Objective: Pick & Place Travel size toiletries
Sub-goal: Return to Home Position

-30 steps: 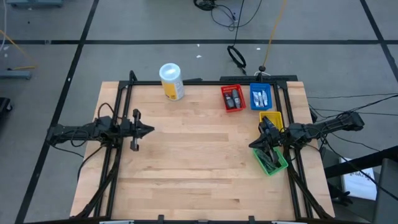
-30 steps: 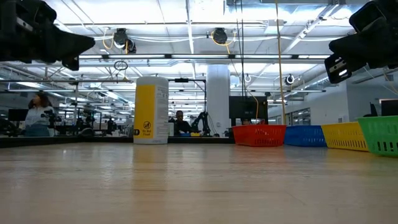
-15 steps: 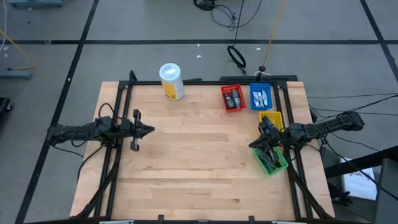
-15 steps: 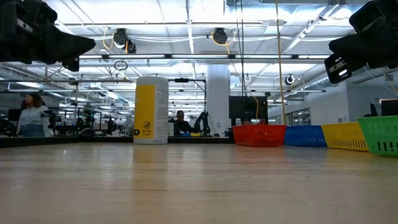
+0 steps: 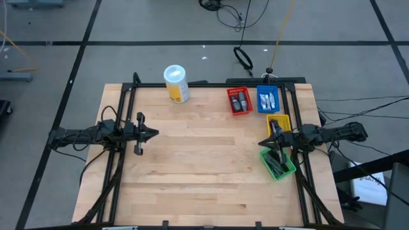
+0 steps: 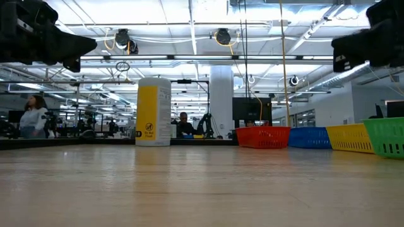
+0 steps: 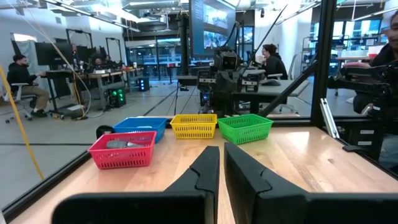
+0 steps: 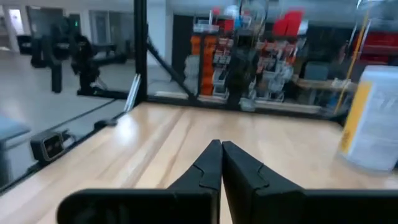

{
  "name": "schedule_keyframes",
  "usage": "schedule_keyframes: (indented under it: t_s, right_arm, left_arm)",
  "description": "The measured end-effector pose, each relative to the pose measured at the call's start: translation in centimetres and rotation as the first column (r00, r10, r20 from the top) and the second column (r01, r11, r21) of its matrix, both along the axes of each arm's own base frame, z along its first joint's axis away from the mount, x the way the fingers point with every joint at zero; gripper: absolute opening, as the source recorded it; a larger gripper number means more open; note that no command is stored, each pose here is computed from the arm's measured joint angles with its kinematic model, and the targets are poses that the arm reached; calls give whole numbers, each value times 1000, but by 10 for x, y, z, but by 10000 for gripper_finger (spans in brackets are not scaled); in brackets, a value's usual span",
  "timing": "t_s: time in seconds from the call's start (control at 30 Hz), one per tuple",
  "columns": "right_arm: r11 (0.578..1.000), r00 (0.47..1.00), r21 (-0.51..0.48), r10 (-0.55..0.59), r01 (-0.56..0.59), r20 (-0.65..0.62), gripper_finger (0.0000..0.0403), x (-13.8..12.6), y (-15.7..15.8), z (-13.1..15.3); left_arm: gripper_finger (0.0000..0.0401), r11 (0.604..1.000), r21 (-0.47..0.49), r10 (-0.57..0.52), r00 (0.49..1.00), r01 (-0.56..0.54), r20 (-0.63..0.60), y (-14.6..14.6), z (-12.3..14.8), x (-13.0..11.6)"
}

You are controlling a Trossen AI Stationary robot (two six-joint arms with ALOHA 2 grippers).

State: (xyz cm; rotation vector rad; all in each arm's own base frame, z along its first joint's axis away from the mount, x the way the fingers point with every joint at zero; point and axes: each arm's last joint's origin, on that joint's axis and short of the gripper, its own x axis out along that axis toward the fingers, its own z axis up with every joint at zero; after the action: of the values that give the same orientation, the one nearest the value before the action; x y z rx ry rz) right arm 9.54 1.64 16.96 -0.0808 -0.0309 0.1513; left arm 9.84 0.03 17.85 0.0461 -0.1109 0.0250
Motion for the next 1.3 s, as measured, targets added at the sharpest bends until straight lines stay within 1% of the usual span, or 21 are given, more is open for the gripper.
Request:
schedule_keyframes:
  t_s: [0.13,0.23,0.4,0.67,0.77,0.83,0.93,1.13,1.23,1.3]
  right_arm:
    - [999,1000,44,-26,26,-12,4,1,-3,-1]
    - [998,998,34,-58,59,-12,4,1,-6,-1]
    - [989,989,9,-147,147,-10,4,2,-14,-1]
    - [966,967,45,-254,255,-18,4,1,-25,-1]
    - [953,958,105,-284,286,-29,4,1,-29,-2]
    - [949,957,121,-289,291,-33,4,1,-30,-2]
    - [948,955,112,-296,298,-32,4,0,-31,-2]
    - [965,973,118,-230,233,-33,4,1,-25,-2]
    - [971,975,89,-217,221,-49,4,3,-23,-3]
    - [972,976,87,-214,217,-48,4,3,-23,-3]
  left_arm:
    - [21,1000,0,1,1000,-1,1,0,0,0]
    - [13,1000,0,0,1000,0,1,0,0,0]
    - [2,1000,0,0,1000,0,1,0,0,0]
    - [25,1000,0,0,1000,0,1,0,0,0]
    - [28,1000,0,0,1000,0,0,0,0,0]
    - [26,1000,0,0,1000,0,0,0,0,0]
    - [20,1000,0,0,1000,0,0,0,0,0]
    - [3,1000,0,0,1000,0,0,0,0,0]
    - [4,1000,0,0,1000,0,0,0,0,0]
    - [11,1000,0,0,1000,0,0,0,0,0]
